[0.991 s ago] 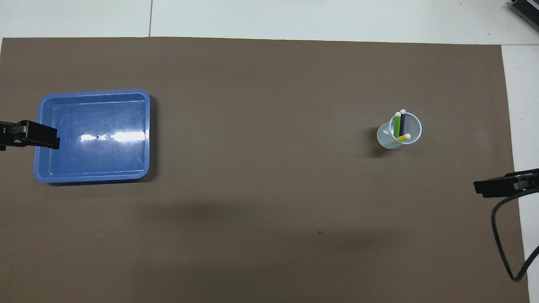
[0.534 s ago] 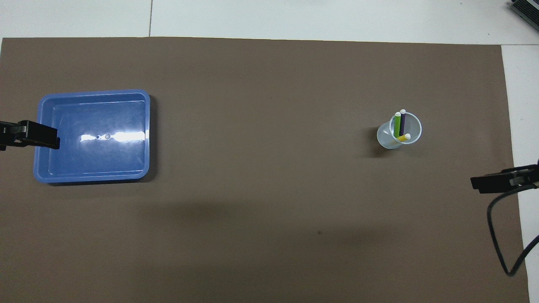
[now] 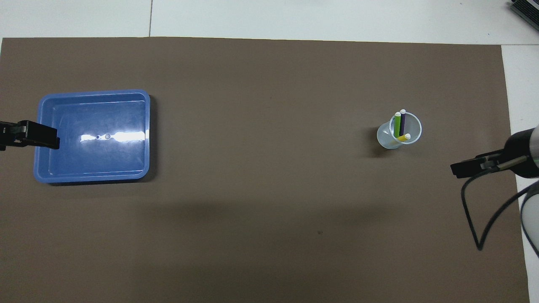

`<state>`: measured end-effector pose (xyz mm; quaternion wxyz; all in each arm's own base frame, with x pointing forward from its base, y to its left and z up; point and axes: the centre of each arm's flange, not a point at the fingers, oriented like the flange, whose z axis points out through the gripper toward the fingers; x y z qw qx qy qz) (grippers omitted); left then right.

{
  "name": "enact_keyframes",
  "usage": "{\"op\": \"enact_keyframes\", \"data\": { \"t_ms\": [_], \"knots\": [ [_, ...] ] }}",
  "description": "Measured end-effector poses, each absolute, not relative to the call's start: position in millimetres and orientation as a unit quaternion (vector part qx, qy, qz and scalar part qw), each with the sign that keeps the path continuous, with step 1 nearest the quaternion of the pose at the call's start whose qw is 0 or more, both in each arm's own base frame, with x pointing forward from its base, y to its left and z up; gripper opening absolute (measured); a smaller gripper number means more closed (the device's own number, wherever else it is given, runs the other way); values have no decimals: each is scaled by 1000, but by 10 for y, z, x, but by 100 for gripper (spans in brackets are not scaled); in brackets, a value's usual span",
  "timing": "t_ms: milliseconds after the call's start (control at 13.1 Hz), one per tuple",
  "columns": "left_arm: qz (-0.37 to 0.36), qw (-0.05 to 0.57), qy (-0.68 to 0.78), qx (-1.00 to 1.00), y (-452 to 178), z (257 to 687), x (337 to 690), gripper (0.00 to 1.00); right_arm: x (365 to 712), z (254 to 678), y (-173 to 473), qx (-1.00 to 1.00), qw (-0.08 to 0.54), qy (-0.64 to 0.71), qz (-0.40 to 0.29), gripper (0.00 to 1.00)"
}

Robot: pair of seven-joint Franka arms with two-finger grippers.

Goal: Right arm passes pens to left for tray arrangement
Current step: 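Move the right gripper toward the clear pen cup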

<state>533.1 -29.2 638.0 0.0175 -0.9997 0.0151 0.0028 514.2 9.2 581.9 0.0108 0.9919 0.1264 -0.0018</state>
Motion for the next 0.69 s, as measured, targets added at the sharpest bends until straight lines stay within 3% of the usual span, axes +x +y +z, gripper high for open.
{"op": "enact_keyframes", "data": {
  "t_ms": [686],
  "knots": [
    [3, 17, 15, -1000, -289, 6381, 5331, 100, 5841, 4559, 106, 994, -17, 106, 3, 99]
  ]
}}
